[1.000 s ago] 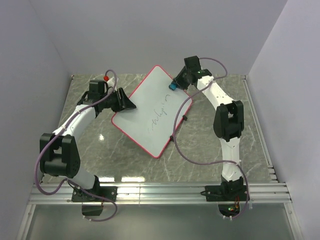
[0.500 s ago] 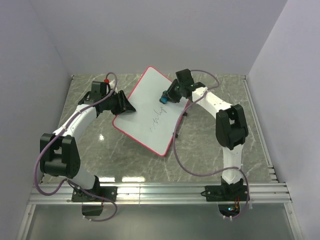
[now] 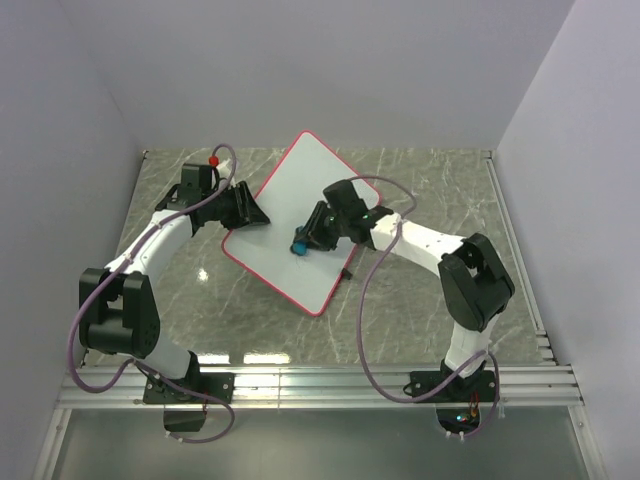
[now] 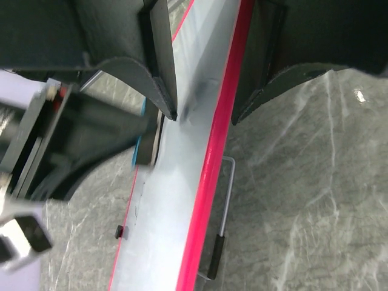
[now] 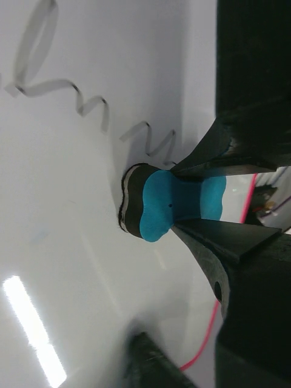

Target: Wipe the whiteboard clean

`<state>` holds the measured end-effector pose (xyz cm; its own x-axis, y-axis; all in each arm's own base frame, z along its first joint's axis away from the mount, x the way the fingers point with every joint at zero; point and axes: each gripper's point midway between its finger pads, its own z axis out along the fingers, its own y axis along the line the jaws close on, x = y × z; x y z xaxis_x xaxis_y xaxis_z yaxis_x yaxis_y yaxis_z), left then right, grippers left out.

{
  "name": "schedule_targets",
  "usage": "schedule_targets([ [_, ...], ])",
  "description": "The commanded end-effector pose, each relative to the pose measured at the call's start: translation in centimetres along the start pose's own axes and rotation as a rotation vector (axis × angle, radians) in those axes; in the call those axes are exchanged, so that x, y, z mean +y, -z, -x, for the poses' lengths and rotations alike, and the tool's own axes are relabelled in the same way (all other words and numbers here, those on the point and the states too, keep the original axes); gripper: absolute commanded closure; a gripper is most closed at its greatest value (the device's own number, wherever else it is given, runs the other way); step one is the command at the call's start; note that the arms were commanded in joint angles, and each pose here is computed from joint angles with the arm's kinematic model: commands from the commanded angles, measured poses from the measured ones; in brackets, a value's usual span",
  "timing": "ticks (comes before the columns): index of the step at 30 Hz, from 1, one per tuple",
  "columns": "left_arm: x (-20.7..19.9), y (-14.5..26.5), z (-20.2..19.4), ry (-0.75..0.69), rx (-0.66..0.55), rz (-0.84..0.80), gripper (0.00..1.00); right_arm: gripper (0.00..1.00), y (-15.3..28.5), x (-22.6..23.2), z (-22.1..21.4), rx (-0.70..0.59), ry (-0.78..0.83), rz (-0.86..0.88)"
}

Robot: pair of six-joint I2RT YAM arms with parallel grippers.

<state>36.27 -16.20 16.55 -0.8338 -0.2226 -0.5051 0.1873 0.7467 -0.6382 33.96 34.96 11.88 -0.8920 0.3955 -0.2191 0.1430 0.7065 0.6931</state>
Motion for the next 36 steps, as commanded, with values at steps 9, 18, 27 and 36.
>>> schedule_targets([
  [9, -2.3, 0.9, 0.7, -0.101, -0.021, -0.096, 1.0, 1.0, -2.7, -2.3, -5.1, 0.145, 0.034, -0.083],
  [18, -2.3, 0.5, -0.2, -0.124, 0.002, -0.083, 1.0, 1.0, -4.3, -0.1, 4.7, -0.021, -0.083, -0.067],
  [27, -2.7, 0.3, -0.5, -0.14, 0.017, -0.083, 1.0, 1.0, -6.6, -5.0, 11.8, -0.1, -0.271, -0.131],
  [36, -2.5, 0.1, -0.3, -0.138, 0.018, -0.079, 1.0, 1.0, -6.0, -8.1, 9.8, -0.058, -0.256, -0.19],
])
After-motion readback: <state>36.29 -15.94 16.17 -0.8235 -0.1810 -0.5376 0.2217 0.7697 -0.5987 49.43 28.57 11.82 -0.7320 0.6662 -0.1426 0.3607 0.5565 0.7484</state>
